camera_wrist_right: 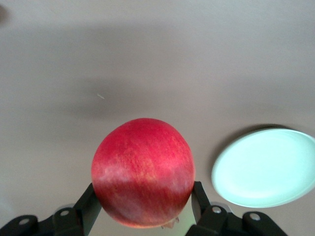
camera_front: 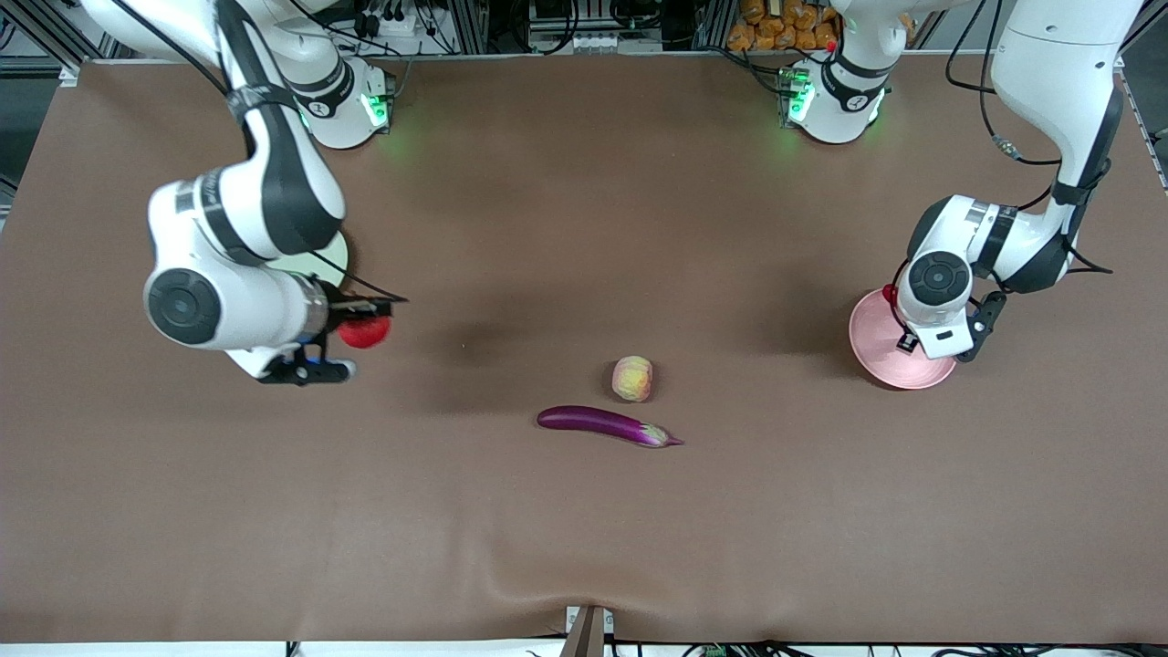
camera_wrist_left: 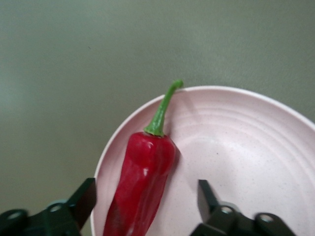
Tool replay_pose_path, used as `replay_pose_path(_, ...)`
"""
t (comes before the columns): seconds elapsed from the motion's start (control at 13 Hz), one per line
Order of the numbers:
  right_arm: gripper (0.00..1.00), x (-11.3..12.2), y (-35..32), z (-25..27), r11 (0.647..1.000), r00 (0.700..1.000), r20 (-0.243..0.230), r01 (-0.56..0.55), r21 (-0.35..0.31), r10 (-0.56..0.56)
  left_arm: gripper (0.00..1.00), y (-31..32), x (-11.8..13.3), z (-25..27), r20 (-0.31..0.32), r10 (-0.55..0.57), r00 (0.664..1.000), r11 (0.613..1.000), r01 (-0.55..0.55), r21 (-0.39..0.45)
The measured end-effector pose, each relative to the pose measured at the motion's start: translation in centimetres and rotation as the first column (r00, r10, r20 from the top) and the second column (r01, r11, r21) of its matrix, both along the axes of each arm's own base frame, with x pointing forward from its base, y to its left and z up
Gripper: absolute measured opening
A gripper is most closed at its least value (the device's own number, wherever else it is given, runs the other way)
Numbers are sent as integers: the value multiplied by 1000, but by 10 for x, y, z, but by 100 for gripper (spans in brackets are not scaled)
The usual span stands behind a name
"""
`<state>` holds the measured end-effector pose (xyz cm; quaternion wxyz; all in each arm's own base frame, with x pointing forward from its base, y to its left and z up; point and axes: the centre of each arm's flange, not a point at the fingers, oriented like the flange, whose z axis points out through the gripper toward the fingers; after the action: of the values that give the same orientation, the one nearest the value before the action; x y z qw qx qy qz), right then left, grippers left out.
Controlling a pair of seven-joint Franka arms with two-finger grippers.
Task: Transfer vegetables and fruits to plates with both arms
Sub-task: 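Release the chili on the pink plate while the right gripper carries the apple, then grasp the purple eggplant with the left gripper while the right gripper releases the apple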
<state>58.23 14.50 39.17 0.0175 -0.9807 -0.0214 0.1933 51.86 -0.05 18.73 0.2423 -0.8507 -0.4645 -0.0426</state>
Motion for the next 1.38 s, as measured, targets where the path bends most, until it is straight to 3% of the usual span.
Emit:
replay_pose_path(0.31,79,-53,-99,-14,995,994,-72,-90,-50,87,100,-22,20,25,6,-18,1000,999,18,45)
replay_pose_path(0.46,79,-73,-148,-38,994,990,-91,-111,-9,110,100,-32,21,31,-8,-23,1000,998,23,57)
replay_pose_path(0.61,79,-89,-187,-72,992,990,-71,-121,33,123,100,-56,28,48,-14,12,1000,999,-11,41)
replay_pose_path(0.84,79,-113,-204,-112,991,990,-61,-123,49,126,100,-109,49,99,5,93,996,993,-92,-74)
replay_pose_path(1.07,79,-127,-237,-136,984,986,-13,-162,67,164,100,-163,69,155,56,209,976,951,-190,-245)
replay_pose_path(1.38,79,-147,-280,-160,984,989,-42,-139,113,145,100,-255,88,181,128,375,918,884,-312,-347)
